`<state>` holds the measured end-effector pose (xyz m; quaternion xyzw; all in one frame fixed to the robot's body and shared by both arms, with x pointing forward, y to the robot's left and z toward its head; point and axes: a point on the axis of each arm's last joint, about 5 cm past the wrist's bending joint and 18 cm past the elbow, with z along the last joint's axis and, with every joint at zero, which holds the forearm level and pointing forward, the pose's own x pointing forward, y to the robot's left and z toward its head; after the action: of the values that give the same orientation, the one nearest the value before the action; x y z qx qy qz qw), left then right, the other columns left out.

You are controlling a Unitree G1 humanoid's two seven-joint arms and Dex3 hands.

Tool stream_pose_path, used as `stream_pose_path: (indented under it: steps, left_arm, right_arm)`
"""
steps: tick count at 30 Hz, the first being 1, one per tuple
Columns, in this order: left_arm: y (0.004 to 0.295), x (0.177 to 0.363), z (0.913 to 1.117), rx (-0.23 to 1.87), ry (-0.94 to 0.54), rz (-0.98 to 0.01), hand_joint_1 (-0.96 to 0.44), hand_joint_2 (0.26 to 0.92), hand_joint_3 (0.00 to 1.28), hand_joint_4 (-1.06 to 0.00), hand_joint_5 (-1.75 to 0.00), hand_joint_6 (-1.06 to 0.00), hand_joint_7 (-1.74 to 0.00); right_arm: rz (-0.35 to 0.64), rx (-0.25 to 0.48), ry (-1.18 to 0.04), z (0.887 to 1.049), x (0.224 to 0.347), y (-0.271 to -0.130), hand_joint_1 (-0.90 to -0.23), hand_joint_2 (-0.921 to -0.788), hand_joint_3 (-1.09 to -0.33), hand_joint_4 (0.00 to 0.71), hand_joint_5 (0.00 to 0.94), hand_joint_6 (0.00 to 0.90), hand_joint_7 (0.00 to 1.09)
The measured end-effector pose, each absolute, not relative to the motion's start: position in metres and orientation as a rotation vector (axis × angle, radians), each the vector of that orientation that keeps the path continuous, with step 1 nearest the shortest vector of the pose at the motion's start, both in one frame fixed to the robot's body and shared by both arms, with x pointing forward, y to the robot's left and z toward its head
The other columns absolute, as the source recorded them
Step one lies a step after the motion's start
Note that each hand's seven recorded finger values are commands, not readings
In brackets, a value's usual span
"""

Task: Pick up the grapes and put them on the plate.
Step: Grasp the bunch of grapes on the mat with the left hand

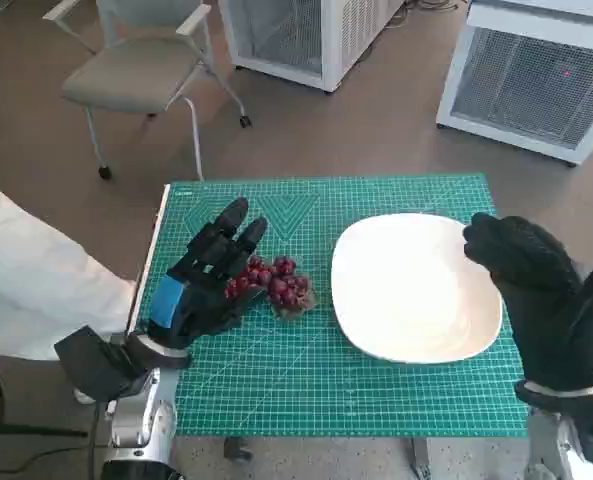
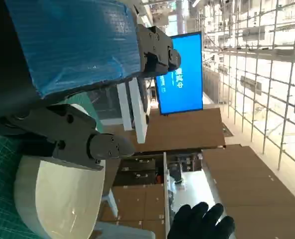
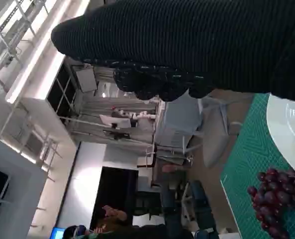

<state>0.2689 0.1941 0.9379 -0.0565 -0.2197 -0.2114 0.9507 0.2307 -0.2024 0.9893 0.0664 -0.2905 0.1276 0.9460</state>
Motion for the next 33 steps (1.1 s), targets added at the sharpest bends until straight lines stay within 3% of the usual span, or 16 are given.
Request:
stream_pose_path:
  steps: [33]
  left_arm:
    - [0.194, 0.2687, 0.9377, -0.116, -0.439, -0.441, -0.14, 0.921, 0.23, -0.21, 0.0, -0.29, 0.0]
  right_arm:
    - [0.257, 0.136, -0.593, 0.9892, 0.2305, -0.2028, -0.337, -0.921, -0.608, 0.424, 0.849, 0.232, 1.01]
